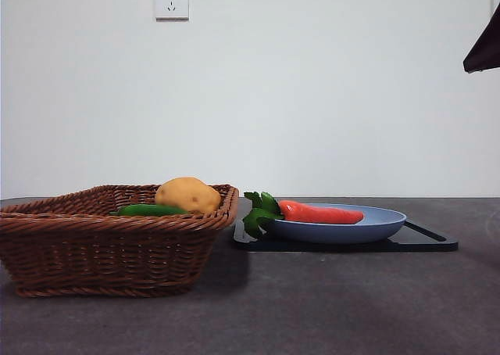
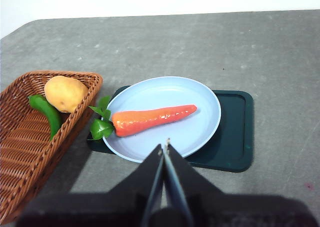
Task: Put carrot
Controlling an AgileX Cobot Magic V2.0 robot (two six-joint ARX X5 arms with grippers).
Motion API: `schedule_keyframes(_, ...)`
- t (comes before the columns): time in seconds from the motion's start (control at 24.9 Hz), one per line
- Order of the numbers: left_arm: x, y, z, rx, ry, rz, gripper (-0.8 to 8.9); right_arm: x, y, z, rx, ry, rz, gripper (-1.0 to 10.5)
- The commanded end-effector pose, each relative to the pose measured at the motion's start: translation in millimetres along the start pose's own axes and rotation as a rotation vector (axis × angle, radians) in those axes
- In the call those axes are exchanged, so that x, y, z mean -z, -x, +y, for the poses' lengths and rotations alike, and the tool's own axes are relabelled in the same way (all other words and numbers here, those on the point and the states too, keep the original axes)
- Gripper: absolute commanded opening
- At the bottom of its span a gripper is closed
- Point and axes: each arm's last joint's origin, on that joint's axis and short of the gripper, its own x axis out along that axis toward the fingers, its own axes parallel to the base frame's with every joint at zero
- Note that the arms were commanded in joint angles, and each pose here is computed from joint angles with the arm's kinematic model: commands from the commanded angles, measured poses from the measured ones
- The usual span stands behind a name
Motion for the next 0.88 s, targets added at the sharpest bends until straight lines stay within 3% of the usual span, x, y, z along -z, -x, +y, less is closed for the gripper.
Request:
schedule_keyframes(0.04,2.6,-1.1,0.2,-0.001,0.008,0.001,0.08,-1.9,0.2,1.0,-0.004,-0.01,-0.013,0.1)
schedule_keyframes(0.24,2.6,-1.1,0.2,-0.002,0.008,0.001,0.08,-1.6,1.5,0.8,-0.004,-0.006,-0.012,0.1)
schedule_keyframes(0.36,2.6,-1.1,0.2,-0.002,0.007,0.001,0.08,-3.9,19.7,-6.8,0.07,0.055,-0.084,0.1)
schedule_keyframes(0.48,2.6,-1.1,0.2,-0.002,0.008,0.001,0.08,0.1,33.6,-19.8,0.115,0.027,-0.174,0.1)
schedule_keyframes(0.6,2.6,-1.1,0.2,-0.001,0.008,0.001,0.08,22.0,36.6,-34.7,0.095,0.004,-0.211,0.1)
schedule_keyframes(0.88,2.6,-1.1,0.2,-0.002,0.008,0.001,0.08,69.4,26.6,-52.6,0.177,-0.031,-0.181,0.1)
